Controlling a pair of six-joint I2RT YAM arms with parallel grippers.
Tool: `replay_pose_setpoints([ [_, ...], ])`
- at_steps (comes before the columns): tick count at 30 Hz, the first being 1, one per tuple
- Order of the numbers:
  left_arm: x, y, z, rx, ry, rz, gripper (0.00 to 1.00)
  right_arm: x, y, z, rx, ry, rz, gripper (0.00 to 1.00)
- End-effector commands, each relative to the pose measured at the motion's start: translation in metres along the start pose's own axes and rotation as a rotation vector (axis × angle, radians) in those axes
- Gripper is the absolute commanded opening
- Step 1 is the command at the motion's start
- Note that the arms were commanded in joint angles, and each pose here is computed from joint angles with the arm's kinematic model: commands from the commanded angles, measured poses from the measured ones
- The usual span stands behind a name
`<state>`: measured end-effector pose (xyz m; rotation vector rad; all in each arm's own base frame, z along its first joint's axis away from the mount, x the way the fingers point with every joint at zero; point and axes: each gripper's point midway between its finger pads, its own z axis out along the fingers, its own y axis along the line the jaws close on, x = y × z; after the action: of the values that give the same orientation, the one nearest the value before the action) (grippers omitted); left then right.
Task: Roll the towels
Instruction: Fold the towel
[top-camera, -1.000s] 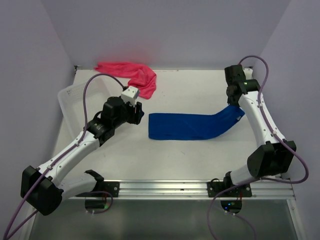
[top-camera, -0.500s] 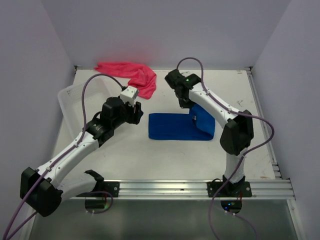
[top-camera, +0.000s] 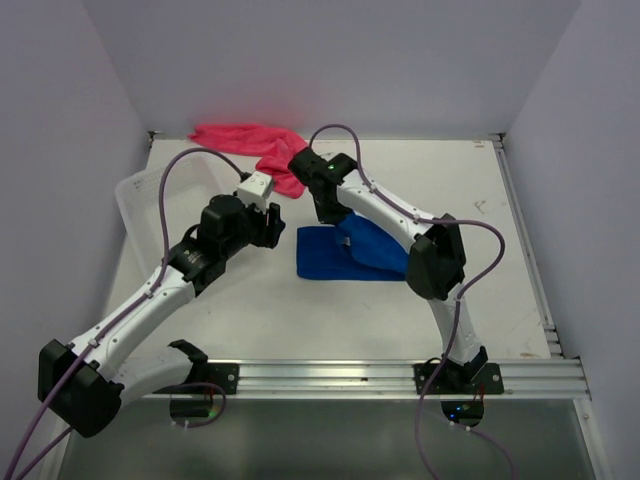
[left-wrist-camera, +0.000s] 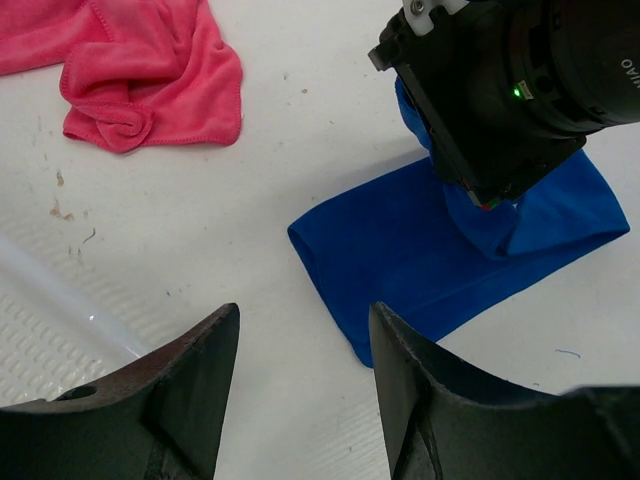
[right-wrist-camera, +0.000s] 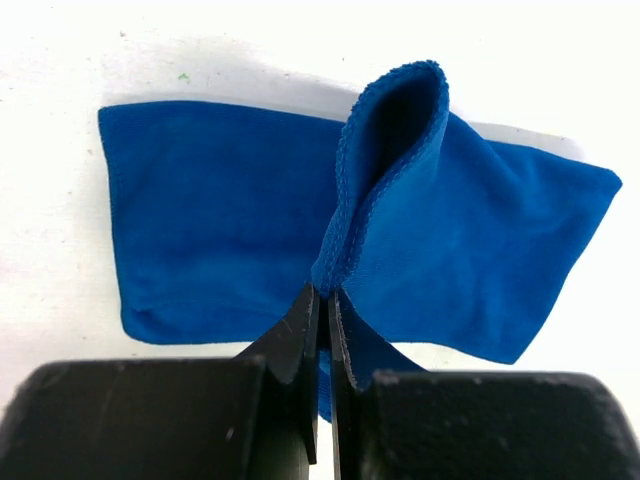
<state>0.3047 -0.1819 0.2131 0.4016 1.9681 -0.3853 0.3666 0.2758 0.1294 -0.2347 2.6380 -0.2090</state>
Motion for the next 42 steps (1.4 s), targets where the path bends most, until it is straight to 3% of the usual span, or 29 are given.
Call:
replay_pose_setpoints([
  [1, -0.009, 0.001, -0.006, -0.005, -0.039, 0.013, 0.59, -0.007, 0.007, -0.019, -0.056, -0.009, 0.033, 0.0],
  [23, -0.011, -0.001, -0.007, 0.007, -0.046, 0.011, 0.59, 0.007, 0.058, -0.026, -0.171, 0.023, -0.017, 0.0],
  [42, -0.012, -0.004, -0.008, 0.019, -0.051, 0.01, 0.59, 0.017, 0.09, -0.006, -0.243, 0.064, -0.008, 0.0],
])
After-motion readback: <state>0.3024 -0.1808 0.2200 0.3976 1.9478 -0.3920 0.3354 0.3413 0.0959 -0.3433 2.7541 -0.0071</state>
